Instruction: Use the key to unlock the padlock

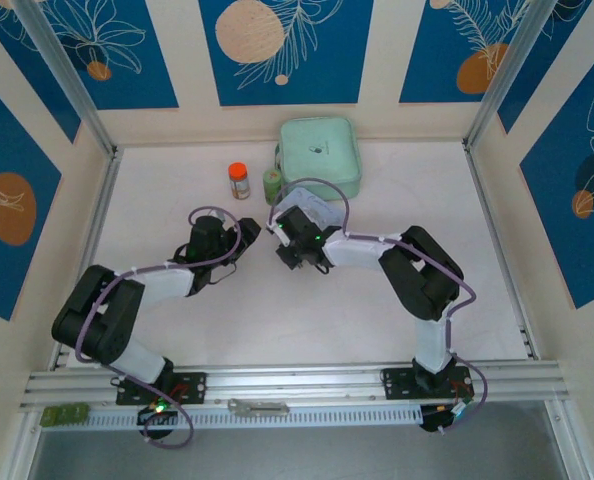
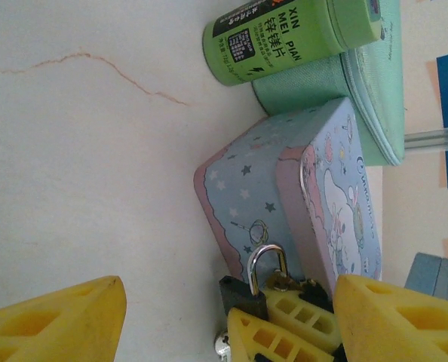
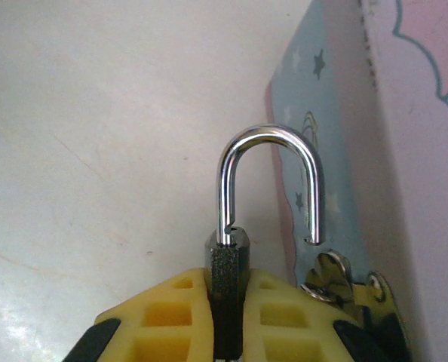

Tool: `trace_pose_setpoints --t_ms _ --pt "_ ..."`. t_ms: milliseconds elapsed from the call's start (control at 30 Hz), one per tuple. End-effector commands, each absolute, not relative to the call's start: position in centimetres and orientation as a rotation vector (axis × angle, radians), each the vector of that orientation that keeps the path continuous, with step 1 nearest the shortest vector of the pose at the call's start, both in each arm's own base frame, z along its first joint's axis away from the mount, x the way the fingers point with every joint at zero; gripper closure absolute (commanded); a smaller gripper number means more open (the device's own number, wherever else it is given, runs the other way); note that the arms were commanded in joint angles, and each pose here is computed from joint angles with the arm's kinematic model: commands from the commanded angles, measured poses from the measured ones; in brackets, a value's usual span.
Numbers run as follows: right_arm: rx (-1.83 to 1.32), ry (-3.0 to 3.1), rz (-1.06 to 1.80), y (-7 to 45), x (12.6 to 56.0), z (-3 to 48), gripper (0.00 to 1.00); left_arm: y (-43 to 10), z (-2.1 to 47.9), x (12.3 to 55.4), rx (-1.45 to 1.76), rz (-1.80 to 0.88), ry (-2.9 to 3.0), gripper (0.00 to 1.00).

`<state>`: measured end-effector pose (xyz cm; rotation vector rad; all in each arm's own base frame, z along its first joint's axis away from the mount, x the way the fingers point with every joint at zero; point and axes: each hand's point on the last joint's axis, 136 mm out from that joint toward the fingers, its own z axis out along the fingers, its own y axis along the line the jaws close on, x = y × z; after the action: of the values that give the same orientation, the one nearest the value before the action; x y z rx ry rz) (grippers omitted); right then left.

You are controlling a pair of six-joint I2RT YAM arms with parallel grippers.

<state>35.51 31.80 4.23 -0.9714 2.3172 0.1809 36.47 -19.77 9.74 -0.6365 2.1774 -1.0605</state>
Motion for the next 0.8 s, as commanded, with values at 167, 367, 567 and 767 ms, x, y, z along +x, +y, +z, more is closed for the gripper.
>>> trace_pose_setpoints --t_ms 167,367,567,767 --pt "-1.014 2.112 0.476 34.1 36.8 9.2 1.00 -20.4 11.0 36.3 -0.562 -1.125 2.141 0.28" --pt "-1.031 2.022 0.614 34.9 36.4 11.6 1.00 -20.5 11.7 36.6 -0.544 -1.145 2.106 0.27" --pt "-0.991 2.051 0.690 34.1 34.4 13.2 1.00 -19.4 12.0 36.6 -0.575 -1.129 2.064 0.27" --pt "-0.709 2.271 0.656 29.6 32.3 13.6 1.00 -18.1 13.2 37.5 -0.551 -1.093 2.023 0.24"
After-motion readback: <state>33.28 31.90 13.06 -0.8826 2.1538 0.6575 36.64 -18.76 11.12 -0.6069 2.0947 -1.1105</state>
